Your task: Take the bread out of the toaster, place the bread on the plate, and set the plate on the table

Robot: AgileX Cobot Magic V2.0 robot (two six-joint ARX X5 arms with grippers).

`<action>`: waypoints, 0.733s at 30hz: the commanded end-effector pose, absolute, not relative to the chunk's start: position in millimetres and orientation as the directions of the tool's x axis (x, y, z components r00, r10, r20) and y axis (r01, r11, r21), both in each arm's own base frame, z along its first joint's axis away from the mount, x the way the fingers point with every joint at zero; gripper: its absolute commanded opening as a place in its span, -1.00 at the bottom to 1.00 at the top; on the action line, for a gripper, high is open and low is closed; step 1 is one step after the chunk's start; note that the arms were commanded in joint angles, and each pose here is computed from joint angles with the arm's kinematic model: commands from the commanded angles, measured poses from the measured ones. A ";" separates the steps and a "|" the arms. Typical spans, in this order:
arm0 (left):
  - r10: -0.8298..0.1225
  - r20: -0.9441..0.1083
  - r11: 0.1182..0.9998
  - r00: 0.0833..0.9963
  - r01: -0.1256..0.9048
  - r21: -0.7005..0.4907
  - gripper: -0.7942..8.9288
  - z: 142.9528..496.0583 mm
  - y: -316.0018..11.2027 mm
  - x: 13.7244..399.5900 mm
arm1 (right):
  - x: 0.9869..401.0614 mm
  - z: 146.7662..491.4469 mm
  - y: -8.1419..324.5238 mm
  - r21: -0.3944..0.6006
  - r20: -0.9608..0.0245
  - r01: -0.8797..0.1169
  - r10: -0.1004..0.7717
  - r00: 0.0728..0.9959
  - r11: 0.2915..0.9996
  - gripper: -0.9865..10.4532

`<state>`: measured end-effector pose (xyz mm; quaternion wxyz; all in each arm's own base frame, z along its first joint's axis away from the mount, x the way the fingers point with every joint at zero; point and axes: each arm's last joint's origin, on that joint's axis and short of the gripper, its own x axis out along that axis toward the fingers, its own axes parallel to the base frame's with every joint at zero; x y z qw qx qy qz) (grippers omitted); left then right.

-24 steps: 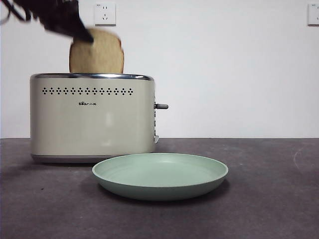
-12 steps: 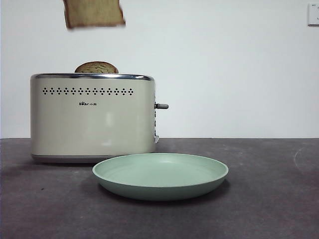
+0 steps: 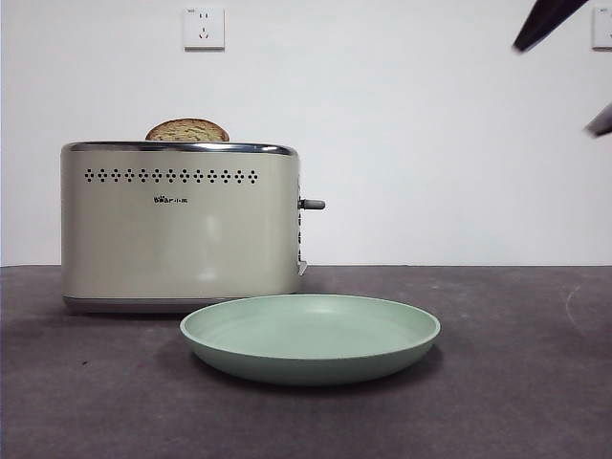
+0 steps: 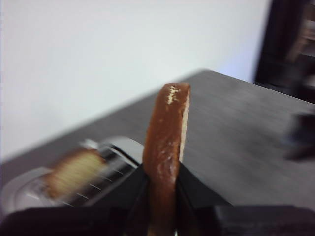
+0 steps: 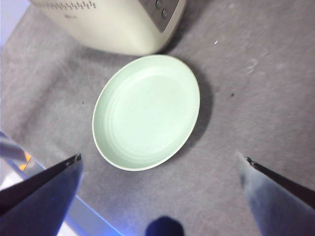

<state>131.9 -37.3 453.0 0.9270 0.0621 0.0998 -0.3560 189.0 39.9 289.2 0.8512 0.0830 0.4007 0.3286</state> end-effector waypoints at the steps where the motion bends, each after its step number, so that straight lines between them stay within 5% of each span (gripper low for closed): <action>1: -0.711 -0.260 0.680 0.654 0.733 -0.016 -0.85 449.6 -39.4 118.2 | 204.0 277.1 50.8 0.435 -0.649 -0.491 0.641 0.410 0.754 0.15; 15: -0.735 -0.379 0.639 0.562 0.761 -0.113 -0.85 436.7 -40.3 91.0 | 258.8 199.9 110.2 0.442 -0.771 -0.461 0.589 0.243 0.769 0.15; 22: -0.734 -0.385 0.641 0.560 0.759 -0.118 -0.85 436.0 -40.2 90.7 | 270.8 170.7 124.7 0.416 -0.807 -0.447 0.548 0.221 0.792 -0.03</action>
